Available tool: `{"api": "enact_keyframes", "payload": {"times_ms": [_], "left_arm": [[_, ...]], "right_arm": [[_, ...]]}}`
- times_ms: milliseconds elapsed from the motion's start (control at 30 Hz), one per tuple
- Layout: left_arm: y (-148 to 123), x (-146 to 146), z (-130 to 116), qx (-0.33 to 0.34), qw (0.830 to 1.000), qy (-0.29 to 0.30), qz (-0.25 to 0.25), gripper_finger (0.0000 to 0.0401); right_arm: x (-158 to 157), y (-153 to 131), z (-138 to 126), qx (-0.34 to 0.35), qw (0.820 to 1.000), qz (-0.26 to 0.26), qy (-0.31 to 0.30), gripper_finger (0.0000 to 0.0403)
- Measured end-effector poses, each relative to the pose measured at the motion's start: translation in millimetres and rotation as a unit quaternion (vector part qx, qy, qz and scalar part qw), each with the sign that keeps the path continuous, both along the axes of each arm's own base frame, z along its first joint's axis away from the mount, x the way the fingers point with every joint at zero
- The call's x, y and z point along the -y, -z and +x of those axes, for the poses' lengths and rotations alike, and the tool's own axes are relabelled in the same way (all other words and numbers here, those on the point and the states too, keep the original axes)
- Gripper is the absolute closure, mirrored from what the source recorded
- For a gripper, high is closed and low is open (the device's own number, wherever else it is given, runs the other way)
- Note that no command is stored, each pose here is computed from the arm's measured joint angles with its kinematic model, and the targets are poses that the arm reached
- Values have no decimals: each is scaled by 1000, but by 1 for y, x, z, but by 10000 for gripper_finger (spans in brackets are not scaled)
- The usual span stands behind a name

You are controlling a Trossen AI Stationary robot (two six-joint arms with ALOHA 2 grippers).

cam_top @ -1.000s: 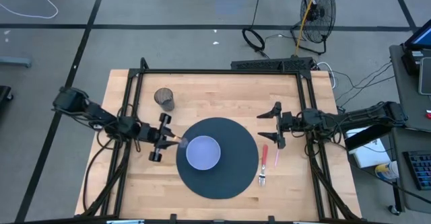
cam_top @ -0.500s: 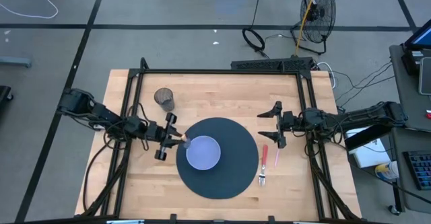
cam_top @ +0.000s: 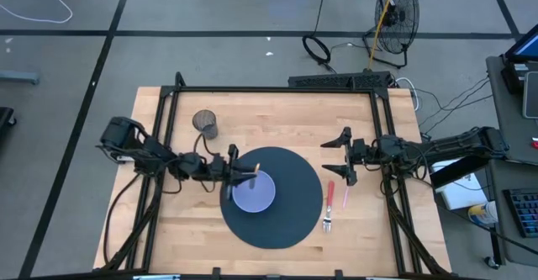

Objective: Pick & Place Utensil
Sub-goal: Put the orange spoon into the purple bowl

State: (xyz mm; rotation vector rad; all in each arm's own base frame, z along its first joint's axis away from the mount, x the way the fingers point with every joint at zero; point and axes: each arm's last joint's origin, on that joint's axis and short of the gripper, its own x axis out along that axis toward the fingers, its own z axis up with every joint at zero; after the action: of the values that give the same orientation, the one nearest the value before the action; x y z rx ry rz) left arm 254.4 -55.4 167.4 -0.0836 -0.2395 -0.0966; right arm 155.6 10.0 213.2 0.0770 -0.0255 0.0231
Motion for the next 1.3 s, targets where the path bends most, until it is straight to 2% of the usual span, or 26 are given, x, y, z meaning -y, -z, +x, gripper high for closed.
{"api": "enact_keyframes", "payload": {"times_ms": [333,600,800,1100,1300], "left_arm": [[4,-2,0,-18,996,-61,-66,353],[13,10,-2,-43,990,-97,-91,353],[22,25,12,-52,982,-143,-113,353],[30,37,20,-72,957,-245,-136,353],[37,39,17,-86,940,-278,-176,345]], "right_arm": [[0,1,0,-3,1000,-3,0,85],[0,1,0,-7,1000,-5,0,85],[0,2,0,-8,1000,-5,0,85],[0,4,0,-21,1000,-4,0,85],[0,5,0,-26,1000,-6,0,85]]}}
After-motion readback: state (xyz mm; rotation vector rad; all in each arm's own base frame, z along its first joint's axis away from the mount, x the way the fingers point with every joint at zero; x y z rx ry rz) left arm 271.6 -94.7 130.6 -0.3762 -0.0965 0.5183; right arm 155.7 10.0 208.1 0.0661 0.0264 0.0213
